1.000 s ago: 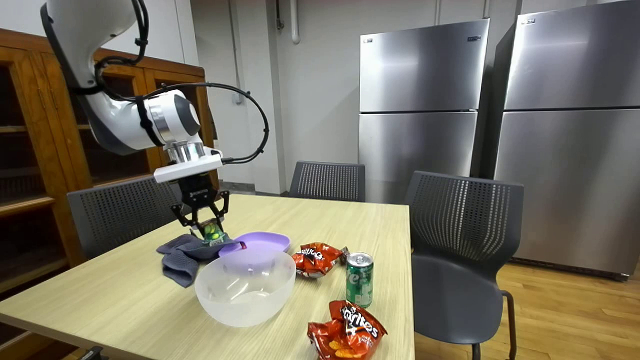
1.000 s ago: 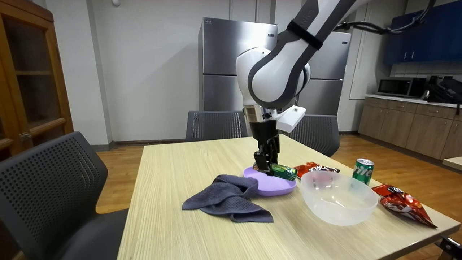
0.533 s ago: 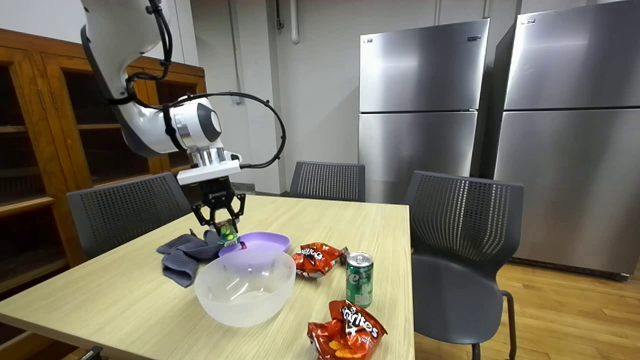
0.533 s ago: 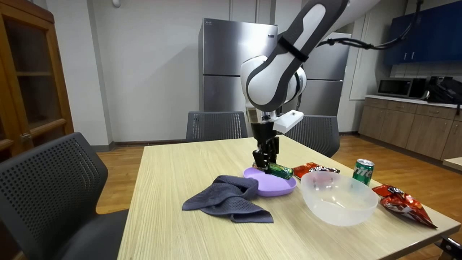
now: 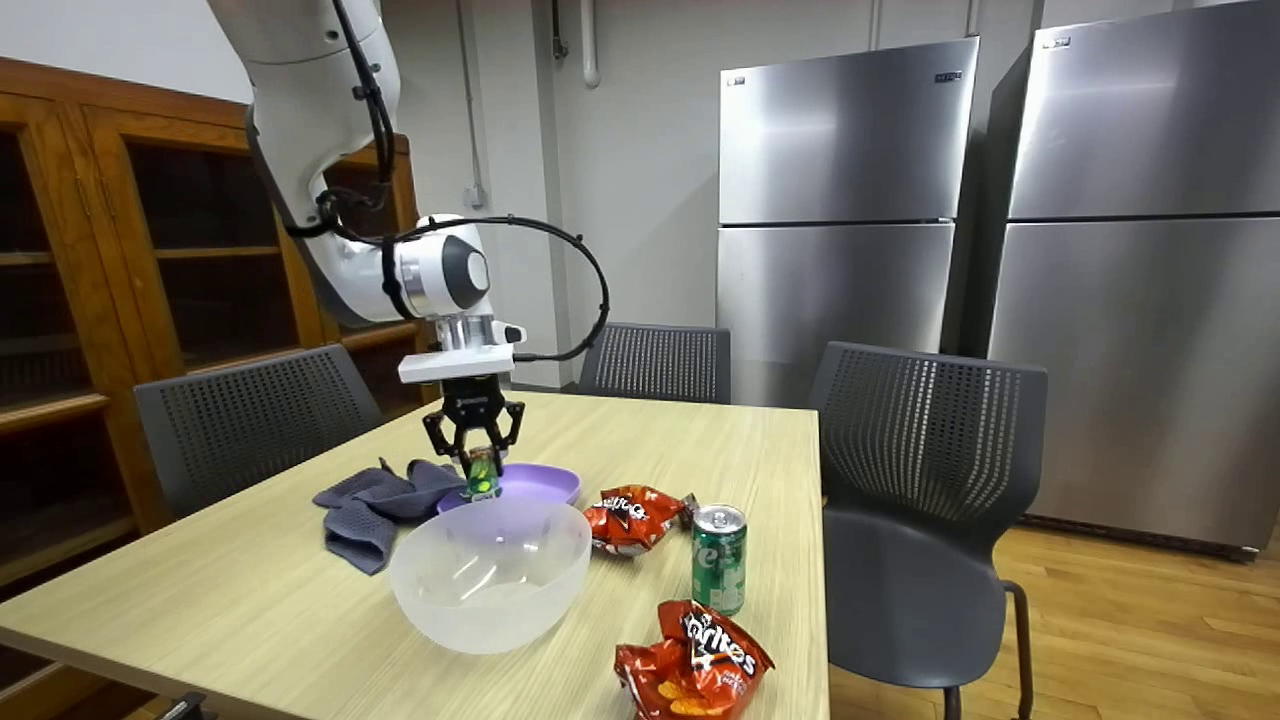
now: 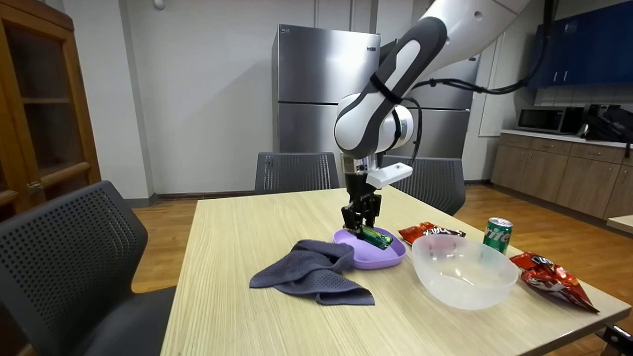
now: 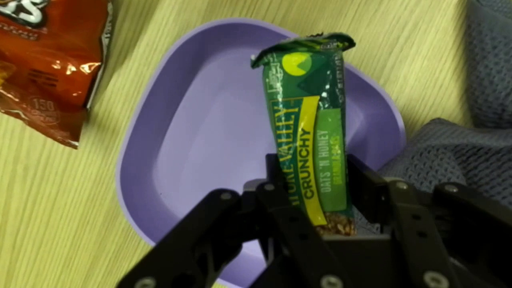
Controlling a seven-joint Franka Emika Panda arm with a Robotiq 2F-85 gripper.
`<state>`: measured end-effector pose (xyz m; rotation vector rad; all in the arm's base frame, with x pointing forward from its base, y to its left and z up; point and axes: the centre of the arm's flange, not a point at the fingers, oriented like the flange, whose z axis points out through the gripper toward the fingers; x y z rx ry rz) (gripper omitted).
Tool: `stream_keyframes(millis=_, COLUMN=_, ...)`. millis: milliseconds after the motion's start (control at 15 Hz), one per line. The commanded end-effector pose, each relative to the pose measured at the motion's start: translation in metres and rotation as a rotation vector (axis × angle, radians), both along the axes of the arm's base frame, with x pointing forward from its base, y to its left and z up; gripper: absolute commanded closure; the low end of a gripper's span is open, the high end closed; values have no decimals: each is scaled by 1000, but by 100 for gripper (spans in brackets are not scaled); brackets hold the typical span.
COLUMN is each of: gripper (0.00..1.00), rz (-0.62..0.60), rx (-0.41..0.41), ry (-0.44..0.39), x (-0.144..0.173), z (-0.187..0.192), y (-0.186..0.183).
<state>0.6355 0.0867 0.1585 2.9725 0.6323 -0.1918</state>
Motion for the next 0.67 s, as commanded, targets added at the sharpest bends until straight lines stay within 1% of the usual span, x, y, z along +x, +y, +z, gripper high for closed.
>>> stream_keyframes(millis=0, gripper=83, rz=-63, rx=44, ry=14, x=29, z=-13, y=2)
stream_keyframes(millis=267, gripper=83, rz=-115, rx=84, ry=8, x=42, z=-26, y=5)
stream_keyframes(millis=533, gripper=83, rz=-130, rx=103, ry=-1, x=51, z=-30, y=10)
stream_keyframes(millis=600, gripper=75, rz=-129, rx=97, ry=-5, x=51, z=-28, y=11)
